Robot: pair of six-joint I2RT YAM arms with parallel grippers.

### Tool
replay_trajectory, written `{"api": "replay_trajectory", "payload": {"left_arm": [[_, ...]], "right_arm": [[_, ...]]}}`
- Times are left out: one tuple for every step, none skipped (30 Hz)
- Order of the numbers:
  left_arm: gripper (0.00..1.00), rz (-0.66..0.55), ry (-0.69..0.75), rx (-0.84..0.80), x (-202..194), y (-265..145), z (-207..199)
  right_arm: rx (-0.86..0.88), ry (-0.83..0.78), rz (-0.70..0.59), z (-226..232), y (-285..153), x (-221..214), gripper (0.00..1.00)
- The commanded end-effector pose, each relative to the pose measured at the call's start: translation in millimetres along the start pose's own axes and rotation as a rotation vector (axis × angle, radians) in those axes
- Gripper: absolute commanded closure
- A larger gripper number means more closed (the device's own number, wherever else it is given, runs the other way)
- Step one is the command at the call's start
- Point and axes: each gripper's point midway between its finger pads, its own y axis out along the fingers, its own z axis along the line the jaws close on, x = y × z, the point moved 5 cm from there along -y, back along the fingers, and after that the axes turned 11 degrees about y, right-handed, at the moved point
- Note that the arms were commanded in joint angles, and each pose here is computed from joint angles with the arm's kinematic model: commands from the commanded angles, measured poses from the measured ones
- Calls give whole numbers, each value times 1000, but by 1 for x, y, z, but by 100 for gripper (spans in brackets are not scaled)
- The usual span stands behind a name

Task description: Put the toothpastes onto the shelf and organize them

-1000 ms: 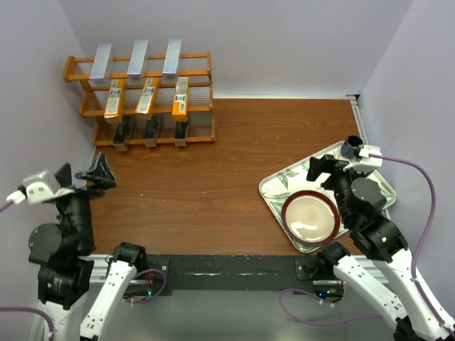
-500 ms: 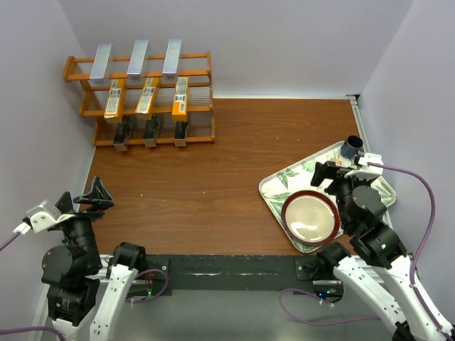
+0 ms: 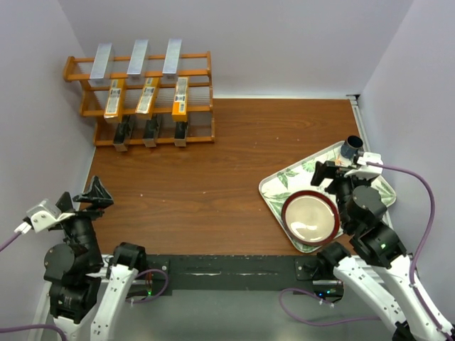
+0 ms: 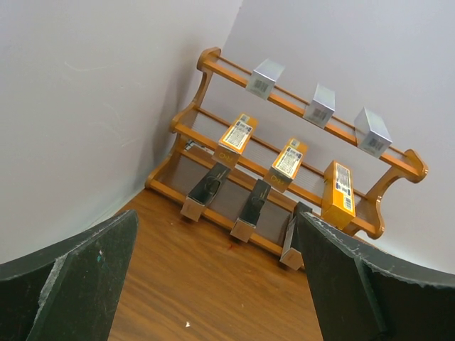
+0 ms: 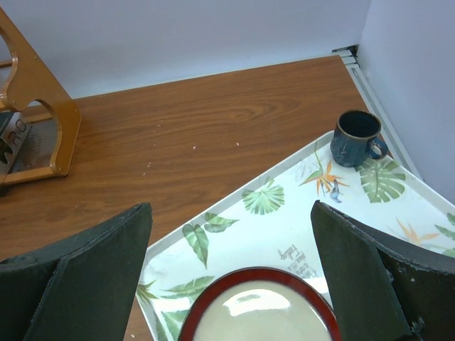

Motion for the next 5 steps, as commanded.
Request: {"api": "replay_trajectory", "payload": {"left_arm": [[0,-96,-64,12,16,-9,8],[0,-101,-64,8,16,-9,8],[0,-108,-65,8,18,-9,8],[0,-113,-66,6,19,-10,8],[0,-115,-66,3,20,-10,8]], "right_arm": [[-7,8,-39,1,2,8,1],[-8,8,-42,1,2,9,1],[-10,12,-44,0,1,9,1],[-9,15,-48,0,0,9,2],[-9,12,-47,0,1,9,1]]}}
